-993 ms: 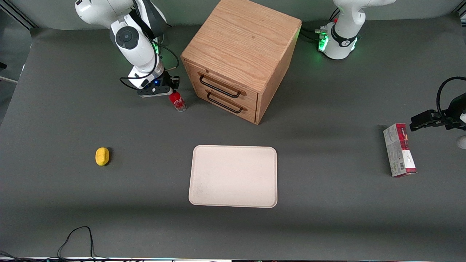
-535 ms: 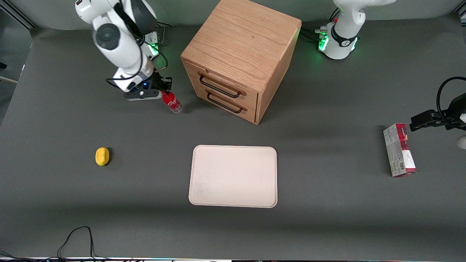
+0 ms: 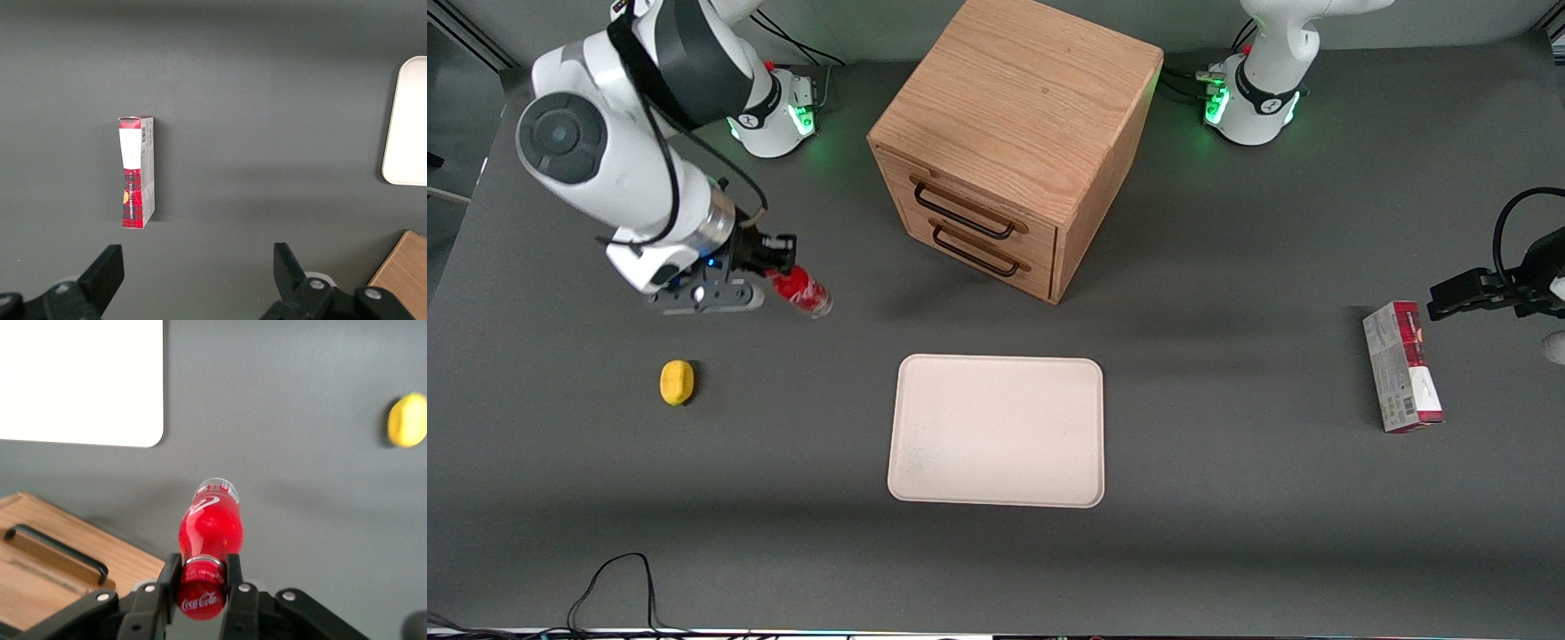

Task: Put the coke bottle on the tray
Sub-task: 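Lift the bottle and carry it toward the white tray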

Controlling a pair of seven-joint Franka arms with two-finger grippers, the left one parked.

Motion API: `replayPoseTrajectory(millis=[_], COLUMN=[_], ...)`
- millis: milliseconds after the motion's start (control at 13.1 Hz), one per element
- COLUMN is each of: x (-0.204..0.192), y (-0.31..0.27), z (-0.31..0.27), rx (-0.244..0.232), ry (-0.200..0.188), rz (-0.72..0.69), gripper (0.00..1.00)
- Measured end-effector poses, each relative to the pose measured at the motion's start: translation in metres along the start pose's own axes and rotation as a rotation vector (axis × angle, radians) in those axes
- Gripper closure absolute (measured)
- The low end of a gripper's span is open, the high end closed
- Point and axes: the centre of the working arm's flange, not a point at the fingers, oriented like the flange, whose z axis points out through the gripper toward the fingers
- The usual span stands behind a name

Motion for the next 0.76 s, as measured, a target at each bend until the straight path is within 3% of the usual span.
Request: replayPoseTrajectory(millis=[153, 306, 611, 764], x=[0.035, 0.069, 0.111, 0.131], y=[-0.003, -0.002, -0.016, -0.028], z=[-0.009, -0.009, 0.011, 0.024], rx=[-0.011, -0.015, -0.032, -0.026], ry=[-0.023, -0.02, 0.021, 0.077], rz=[0.021, 0.012, -0.011, -0.022], gripper=[0.69, 0.69, 0.69, 0.69])
